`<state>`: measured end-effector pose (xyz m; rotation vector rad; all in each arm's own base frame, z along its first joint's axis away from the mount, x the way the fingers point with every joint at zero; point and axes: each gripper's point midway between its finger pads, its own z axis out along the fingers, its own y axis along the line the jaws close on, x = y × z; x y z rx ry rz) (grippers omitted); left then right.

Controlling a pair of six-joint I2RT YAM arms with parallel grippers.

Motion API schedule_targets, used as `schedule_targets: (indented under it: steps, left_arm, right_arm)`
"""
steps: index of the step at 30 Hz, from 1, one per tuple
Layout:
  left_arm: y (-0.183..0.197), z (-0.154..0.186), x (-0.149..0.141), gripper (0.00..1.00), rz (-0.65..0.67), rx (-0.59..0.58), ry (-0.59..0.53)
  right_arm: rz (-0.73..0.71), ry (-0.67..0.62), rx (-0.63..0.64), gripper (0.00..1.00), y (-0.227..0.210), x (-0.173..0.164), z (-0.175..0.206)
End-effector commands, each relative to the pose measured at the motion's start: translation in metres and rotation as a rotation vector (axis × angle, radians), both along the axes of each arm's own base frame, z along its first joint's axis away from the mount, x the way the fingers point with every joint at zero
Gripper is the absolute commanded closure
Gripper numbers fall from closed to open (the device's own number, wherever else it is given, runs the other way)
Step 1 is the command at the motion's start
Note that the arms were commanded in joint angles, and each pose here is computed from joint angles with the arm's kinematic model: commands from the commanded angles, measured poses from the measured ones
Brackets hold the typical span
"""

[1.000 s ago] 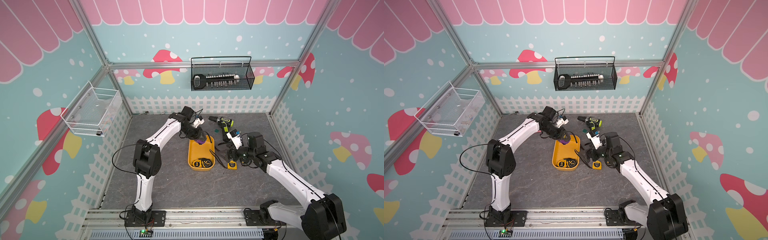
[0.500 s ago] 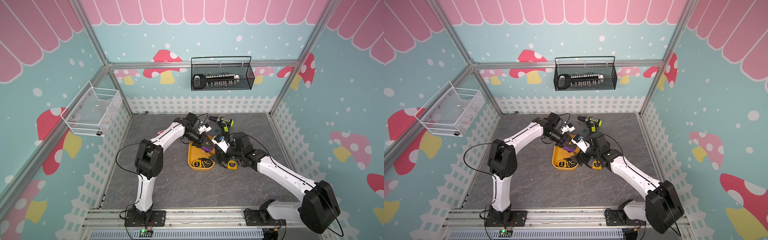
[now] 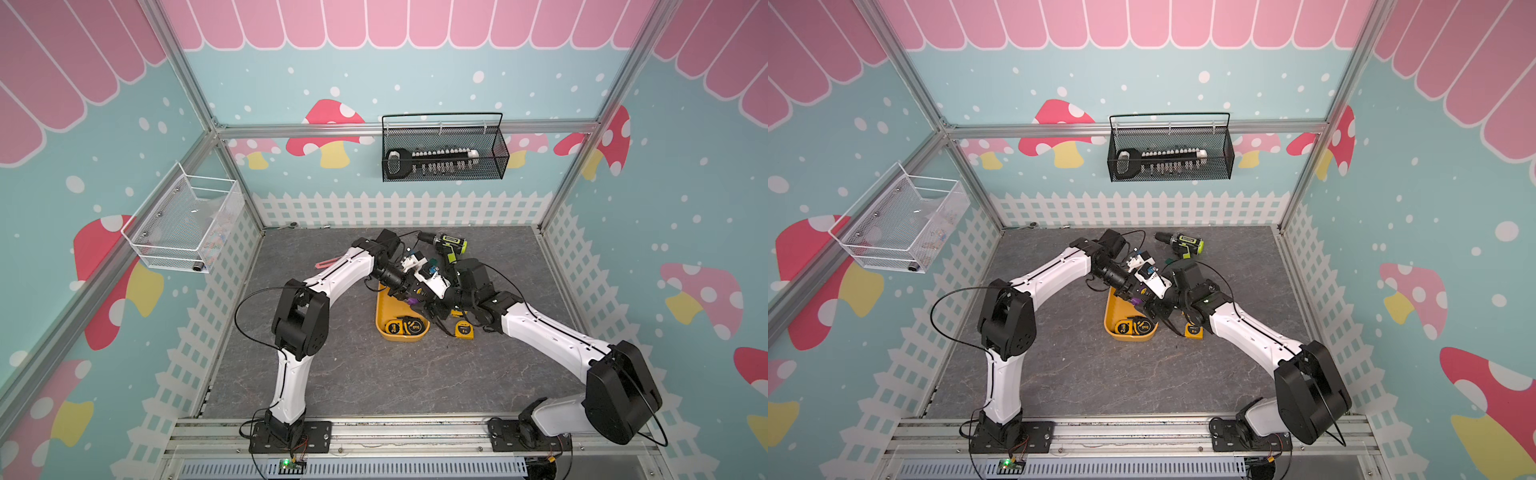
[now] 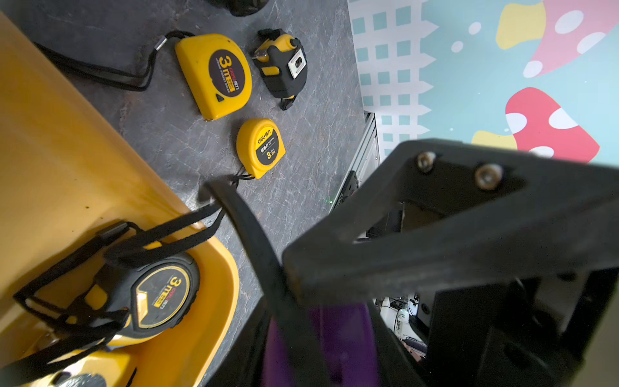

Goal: Take the tape measure out of the storage box
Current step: Pick up the tape measure from the storage box.

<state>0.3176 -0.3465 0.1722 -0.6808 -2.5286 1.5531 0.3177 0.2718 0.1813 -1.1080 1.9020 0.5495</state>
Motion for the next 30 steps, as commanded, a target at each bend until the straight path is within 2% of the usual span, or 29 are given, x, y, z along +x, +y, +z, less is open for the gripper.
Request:
schedule_targets:
  steps: [1, 6, 9, 13, 15, 16, 18, 19, 22, 26, 30]
  left_arm:
    - [-0.005, 0.038, -0.015, 0.74, -0.035, -0.099, 0.001]
    - [-0.007, 0.041, -0.019, 0.72, -0.051, -0.130, 0.025]
    - [-0.008, 0.042, -0.021, 0.70, -0.056, -0.134, 0.030]
    - [-0.008, 0.041, -0.019, 0.64, -0.052, -0.121, 0.015]
    - [-0.007, 0.041, -0.014, 0.49, -0.040, -0.099, -0.010]
    - [-0.005, 0.041, -0.009, 0.36, -0.028, -0.080, -0.031]
    - [0.001, 0.043, 0.003, 0.05, 0.011, -0.029, -0.100]
    - [0.005, 0.045, 0.010, 0.01, 0.032, -0.006, -0.131]
    - [0.022, 0.051, 0.038, 0.01, 0.125, 0.096, -0.252]
    - [0.054, 0.039, 0.070, 0.01, 0.244, 0.303, -0.400]
    - [0.077, 0.012, 0.079, 0.01, 0.287, 0.475, -0.449]
  right_arm:
    - [-0.026, -0.046, 0.026, 0.18, 0.003, 0.009, 0.010]
    - [-0.030, -0.027, 0.034, 0.34, 0.005, 0.011, 0.005]
    - [-0.037, -0.023, 0.032, 0.48, 0.004, 0.011, 0.004]
    - [-0.049, -0.029, 0.032, 0.50, 0.002, 0.011, 0.005]
    - [-0.064, -0.025, 0.024, 0.50, -0.001, 0.012, 0.003]
    - [-0.082, -0.022, 0.018, 0.51, -0.003, 0.013, 0.002]
    - [-0.128, -0.007, -0.011, 0.51, -0.011, 0.016, -0.005]
    - [-0.160, 0.006, -0.030, 0.51, -0.017, 0.017, -0.009]
    - [-0.262, 0.063, -0.075, 0.52, -0.040, 0.018, -0.022]
    - [-0.435, 0.146, -0.052, 0.52, -0.083, 0.016, -0.028]
    - [-0.635, 0.281, -0.067, 0.52, -0.137, 0.006, -0.047]
